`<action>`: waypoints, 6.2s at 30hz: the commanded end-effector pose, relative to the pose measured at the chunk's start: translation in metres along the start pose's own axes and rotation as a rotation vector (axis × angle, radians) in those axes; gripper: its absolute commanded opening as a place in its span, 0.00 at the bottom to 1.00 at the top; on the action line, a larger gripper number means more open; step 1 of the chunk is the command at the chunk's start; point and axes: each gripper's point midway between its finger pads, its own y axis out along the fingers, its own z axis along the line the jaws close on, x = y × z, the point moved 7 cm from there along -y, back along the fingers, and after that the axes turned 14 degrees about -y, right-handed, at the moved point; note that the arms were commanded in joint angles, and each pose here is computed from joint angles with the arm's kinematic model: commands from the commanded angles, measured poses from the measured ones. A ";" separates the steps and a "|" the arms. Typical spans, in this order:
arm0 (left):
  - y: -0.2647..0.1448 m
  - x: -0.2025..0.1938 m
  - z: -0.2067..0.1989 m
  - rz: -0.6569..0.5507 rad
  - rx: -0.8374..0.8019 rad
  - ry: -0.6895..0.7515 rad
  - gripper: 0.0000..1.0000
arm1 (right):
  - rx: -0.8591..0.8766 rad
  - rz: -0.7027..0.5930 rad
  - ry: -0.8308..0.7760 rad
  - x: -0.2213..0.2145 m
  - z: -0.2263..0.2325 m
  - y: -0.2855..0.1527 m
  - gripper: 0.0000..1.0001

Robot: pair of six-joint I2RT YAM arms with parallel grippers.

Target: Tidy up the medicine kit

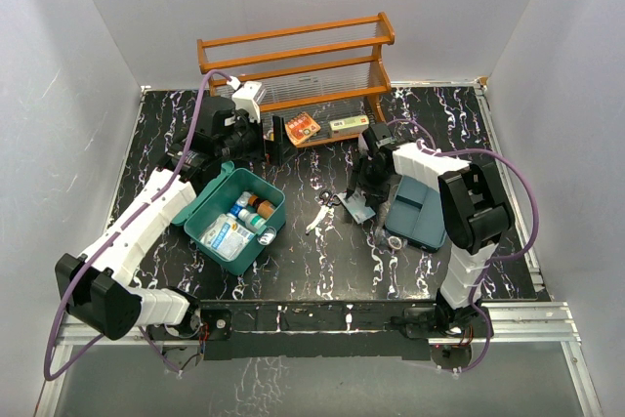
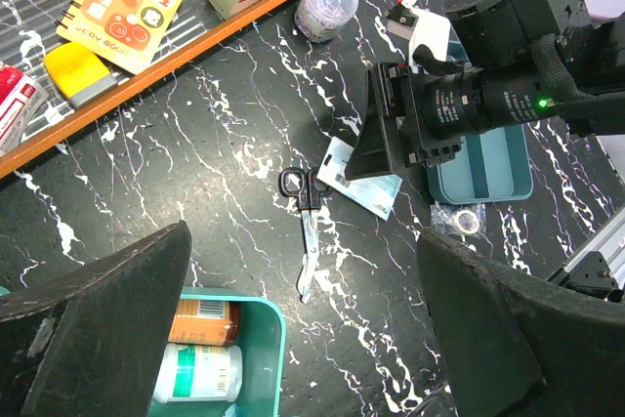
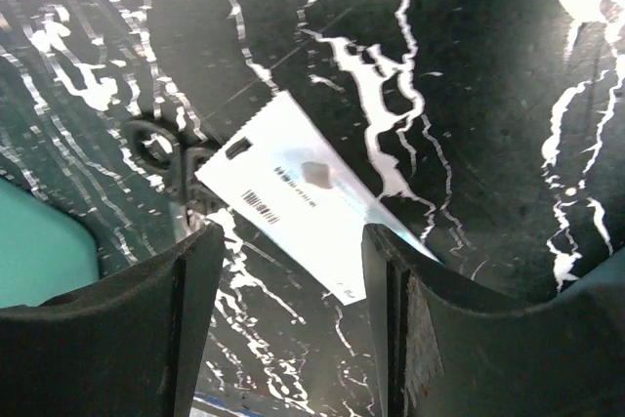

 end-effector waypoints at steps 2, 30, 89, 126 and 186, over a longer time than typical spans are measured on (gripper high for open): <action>-0.012 0.017 -0.015 -0.059 -0.044 0.028 0.98 | 0.037 -0.170 -0.064 0.026 0.019 -0.034 0.56; -0.011 0.017 -0.017 -0.061 -0.055 0.026 0.98 | -0.258 0.009 -0.360 -0.006 -0.002 0.013 0.34; -0.005 0.009 -0.013 -0.038 -0.048 0.021 0.98 | -0.413 -0.201 0.465 -0.061 -0.087 -0.051 0.04; -0.006 0.013 -0.013 -0.046 -0.033 0.038 0.98 | -0.353 -0.131 0.073 -0.019 -0.090 -0.010 0.24; -0.009 0.017 -0.012 -0.076 0.008 0.008 0.98 | -0.556 -0.260 0.166 -0.100 -0.054 -0.081 0.24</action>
